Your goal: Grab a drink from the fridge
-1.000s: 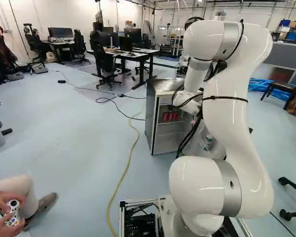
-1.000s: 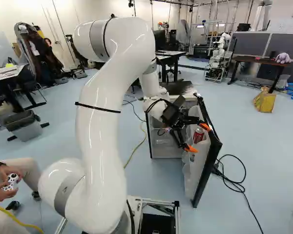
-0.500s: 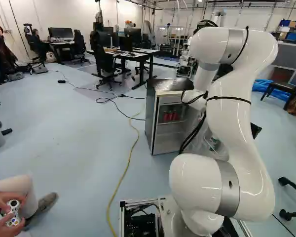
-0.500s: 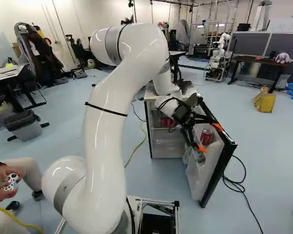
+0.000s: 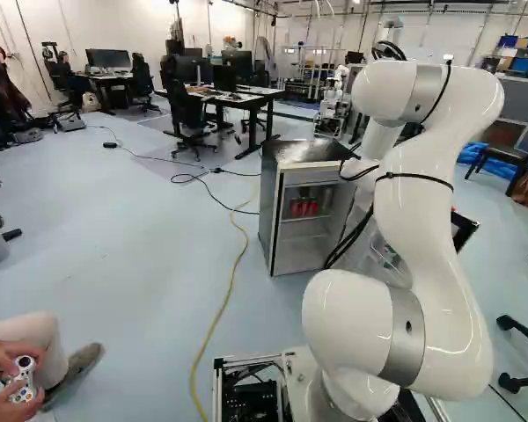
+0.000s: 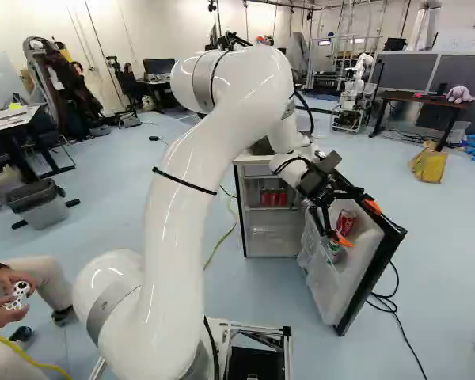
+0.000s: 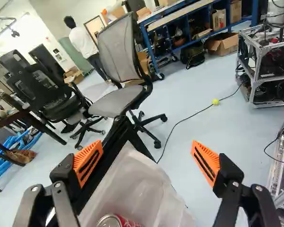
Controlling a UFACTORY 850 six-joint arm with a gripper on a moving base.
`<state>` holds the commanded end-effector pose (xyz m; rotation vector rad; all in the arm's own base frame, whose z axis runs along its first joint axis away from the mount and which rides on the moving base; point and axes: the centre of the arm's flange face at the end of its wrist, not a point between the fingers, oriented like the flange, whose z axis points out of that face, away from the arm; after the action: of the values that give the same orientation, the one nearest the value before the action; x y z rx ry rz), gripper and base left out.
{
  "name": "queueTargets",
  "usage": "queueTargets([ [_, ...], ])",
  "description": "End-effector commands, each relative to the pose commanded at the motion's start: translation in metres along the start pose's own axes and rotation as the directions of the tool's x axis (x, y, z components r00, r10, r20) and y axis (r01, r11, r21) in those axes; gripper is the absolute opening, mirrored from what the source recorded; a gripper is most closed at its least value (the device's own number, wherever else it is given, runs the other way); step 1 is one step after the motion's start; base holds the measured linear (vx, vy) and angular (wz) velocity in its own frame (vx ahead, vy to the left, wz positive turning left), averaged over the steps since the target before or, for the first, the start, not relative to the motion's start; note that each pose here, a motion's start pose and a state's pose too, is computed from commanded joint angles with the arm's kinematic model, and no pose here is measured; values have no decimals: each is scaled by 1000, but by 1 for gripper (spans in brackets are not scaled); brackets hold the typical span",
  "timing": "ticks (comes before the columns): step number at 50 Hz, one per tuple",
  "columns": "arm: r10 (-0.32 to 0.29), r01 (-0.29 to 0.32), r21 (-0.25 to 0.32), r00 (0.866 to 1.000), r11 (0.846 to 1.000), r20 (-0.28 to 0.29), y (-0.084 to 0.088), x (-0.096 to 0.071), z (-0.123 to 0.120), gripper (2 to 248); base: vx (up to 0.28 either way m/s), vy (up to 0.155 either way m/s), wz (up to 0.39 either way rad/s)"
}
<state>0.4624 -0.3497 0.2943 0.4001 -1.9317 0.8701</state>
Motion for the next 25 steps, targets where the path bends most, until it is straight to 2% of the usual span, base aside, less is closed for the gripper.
queueTargets([
  [12,8,-8,-6,1000,1000,-2,-4,0,4,247,0,0,0],
  [25,-41,41,32,999,999,-7,17,6,-1,247,0,0,0],
])
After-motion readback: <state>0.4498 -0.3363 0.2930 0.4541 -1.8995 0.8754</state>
